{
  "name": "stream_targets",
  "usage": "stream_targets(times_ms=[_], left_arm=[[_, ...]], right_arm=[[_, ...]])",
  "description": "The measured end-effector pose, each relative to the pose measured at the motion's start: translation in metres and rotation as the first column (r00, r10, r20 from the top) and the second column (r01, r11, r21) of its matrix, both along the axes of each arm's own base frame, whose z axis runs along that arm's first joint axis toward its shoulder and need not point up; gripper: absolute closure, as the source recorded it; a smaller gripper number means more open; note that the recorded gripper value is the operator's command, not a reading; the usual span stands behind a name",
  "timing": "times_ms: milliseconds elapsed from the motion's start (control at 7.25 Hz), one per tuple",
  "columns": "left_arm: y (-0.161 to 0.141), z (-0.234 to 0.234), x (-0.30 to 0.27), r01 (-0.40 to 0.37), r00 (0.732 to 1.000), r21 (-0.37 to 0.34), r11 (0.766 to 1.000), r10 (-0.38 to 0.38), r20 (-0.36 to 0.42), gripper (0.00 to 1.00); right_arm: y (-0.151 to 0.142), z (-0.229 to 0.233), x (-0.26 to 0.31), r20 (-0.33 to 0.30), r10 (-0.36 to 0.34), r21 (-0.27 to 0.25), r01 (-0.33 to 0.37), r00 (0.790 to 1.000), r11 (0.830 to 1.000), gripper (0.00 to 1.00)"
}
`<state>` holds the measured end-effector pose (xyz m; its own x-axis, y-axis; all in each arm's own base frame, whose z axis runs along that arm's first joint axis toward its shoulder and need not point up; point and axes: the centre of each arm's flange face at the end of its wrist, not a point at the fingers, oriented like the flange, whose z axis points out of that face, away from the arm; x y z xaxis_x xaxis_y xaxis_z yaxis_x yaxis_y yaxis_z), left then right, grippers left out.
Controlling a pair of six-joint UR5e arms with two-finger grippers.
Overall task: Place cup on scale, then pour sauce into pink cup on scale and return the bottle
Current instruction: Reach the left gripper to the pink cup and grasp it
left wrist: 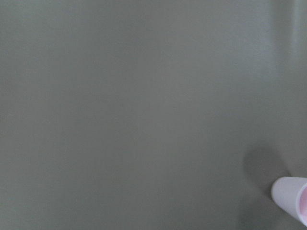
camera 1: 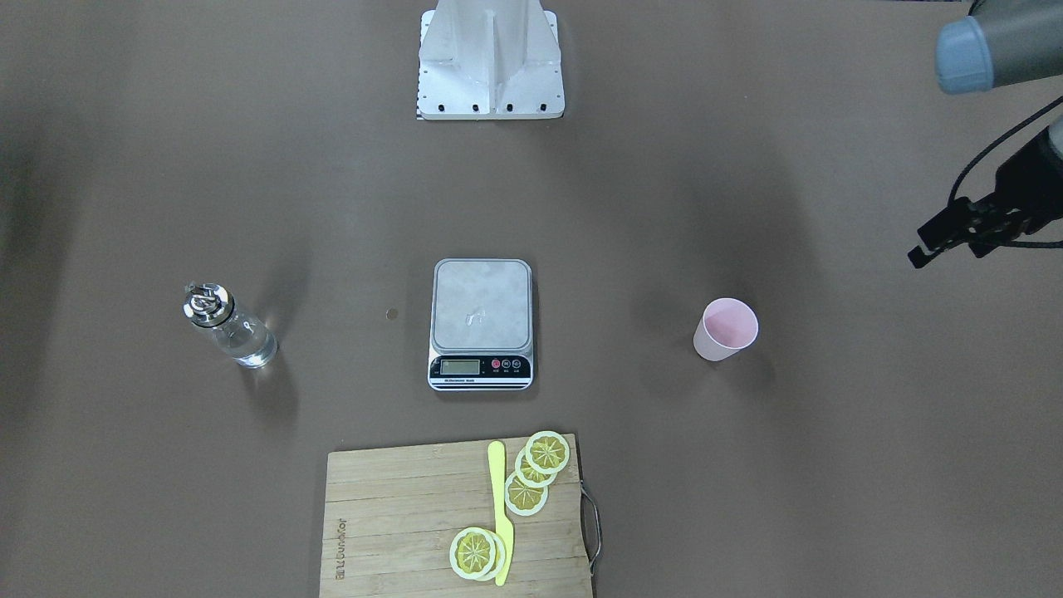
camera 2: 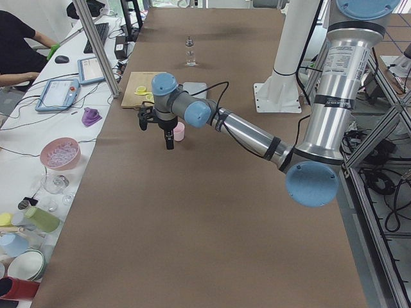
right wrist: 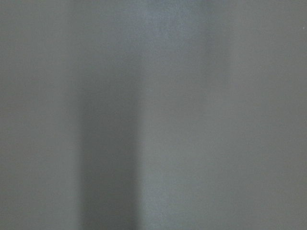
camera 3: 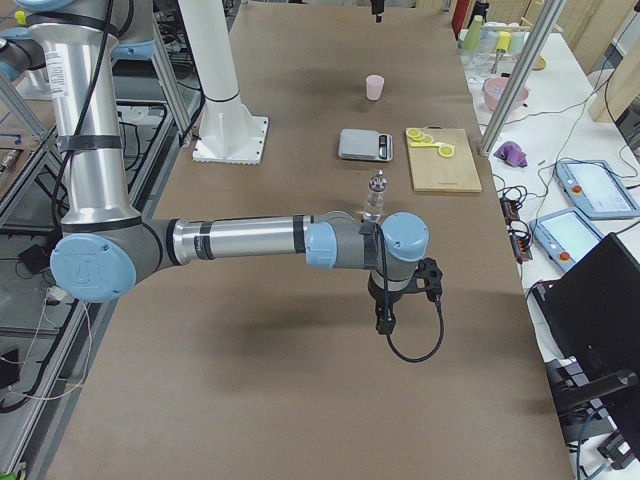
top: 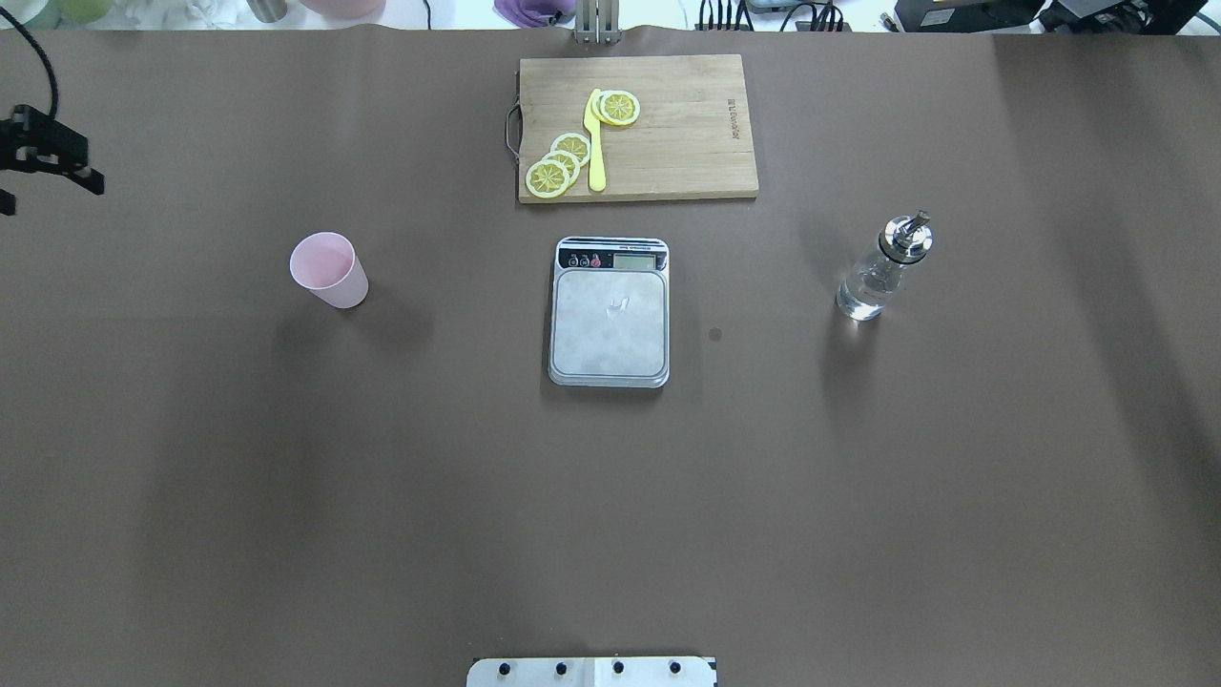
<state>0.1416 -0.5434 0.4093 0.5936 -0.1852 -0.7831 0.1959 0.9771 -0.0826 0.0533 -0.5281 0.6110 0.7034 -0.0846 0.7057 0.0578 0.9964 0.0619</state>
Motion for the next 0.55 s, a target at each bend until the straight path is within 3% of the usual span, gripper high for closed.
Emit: stream_targets(times_ms=[552], left_arm=[[-0.017, -0.008, 0.114, 0.021, 1.0, -0.002, 1.0, -0.021, 0.004, 0.03]], right_arm=[[-0.001, 0.0, -0.001, 0.006, 0.006, -0.008, -0.006, 1.0, 1.0, 0.0]])
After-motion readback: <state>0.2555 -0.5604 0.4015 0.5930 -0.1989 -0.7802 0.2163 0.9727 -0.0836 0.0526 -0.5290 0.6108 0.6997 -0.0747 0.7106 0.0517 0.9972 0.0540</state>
